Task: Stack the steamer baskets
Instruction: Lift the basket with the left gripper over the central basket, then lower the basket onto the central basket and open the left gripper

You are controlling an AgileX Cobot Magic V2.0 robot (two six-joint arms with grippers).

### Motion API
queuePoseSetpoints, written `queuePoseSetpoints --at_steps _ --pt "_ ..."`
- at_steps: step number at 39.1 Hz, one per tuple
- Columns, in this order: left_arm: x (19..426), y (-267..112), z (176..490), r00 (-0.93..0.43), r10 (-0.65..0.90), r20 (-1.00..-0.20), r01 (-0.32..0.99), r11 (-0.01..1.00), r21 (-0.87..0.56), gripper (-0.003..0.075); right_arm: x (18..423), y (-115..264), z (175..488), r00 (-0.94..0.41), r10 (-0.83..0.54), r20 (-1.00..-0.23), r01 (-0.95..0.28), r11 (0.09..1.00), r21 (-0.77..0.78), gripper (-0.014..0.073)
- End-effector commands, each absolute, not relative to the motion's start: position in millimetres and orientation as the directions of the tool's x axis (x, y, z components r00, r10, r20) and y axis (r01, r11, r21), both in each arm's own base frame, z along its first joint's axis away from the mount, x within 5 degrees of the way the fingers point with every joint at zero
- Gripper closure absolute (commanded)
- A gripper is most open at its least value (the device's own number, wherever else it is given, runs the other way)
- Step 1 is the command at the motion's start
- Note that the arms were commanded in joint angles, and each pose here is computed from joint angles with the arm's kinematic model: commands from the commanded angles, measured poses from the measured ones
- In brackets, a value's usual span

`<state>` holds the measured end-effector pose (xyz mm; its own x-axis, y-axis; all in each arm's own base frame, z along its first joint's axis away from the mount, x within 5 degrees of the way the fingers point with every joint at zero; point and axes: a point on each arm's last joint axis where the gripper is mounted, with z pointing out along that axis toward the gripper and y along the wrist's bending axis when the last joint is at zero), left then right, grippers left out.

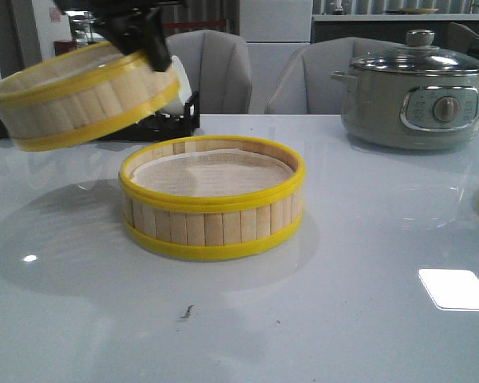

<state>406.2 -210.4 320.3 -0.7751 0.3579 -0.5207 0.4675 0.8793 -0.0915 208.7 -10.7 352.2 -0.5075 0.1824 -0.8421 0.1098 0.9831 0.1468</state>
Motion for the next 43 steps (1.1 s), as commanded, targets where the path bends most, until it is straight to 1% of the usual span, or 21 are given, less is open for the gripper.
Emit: queuePoseSetpoints --at_steps 1,4,7,10,15,20,29,35,43 --pt "378.5 -244.4 359.5 -0.664 0.384 -0.642 0.563 0.822 -0.09 0.0637 211.1 -11.1 371.1 -0.404 0.18 -0.897 0.098 0.983 0.153 0.017" --pt "363.5 -272.9 355.4 -0.63 0.43 -0.647 0.62 0.78 -0.085 0.0637 211.1 -11.1 371.1 -0.404 0.181 -0.897 0.098 0.983 0.154 0.017" --pt "351.6 -293.2 350.3 -0.604 0.47 -0.644 0.661 0.747 -0.075 0.0637 211.0 -11.0 370.9 -0.406 0.181 -0.896 0.098 0.983 0.154 0.017" --pt "341.7 -309.5 343.5 -0.582 0.51 -0.633 0.692 0.72 -0.055 0.0637 210.9 -11.0 370.7 -0.408 0.182 -0.895 0.098 0.983 0.155 0.017" --pt "335.0 -324.2 330.2 -0.573 0.553 -0.604 0.715 0.698 -0.04 0.0637 210.8 -11.0 370.5 -0.41 0.182 -0.894 0.098 0.983 0.155 0.017" --pt "336.6 -327.3 320.4 -0.584 0.568 -0.581 0.717 0.696 -0.04 0.0637 210.7 -10.9 370.2 -0.413 0.182 -0.892 0.098 0.983 0.155 0.017" --pt "340.0 -321.3 318.9 -0.573 0.599 -0.56 0.712 0.702 0.024 0.0637 210.6 -10.9 370.0 -0.416 0.182 -0.891 0.099 0.983 0.155 0.017" --pt "339.2 -321.6 318.7 -0.582 0.594 -0.556 0.709 0.705 0.012 0.0637 210.3 -10.9 369.5 -0.422 0.182 -0.888 0.099 0.983 0.154 0.017" --pt "337.4 -319.8 317.0 -0.595 0.606 -0.528 0.709 0.705 0.011 0.0637 210.3 -10.8 369.4 -0.423 0.182 -0.888 0.099 0.983 0.154 0.017"
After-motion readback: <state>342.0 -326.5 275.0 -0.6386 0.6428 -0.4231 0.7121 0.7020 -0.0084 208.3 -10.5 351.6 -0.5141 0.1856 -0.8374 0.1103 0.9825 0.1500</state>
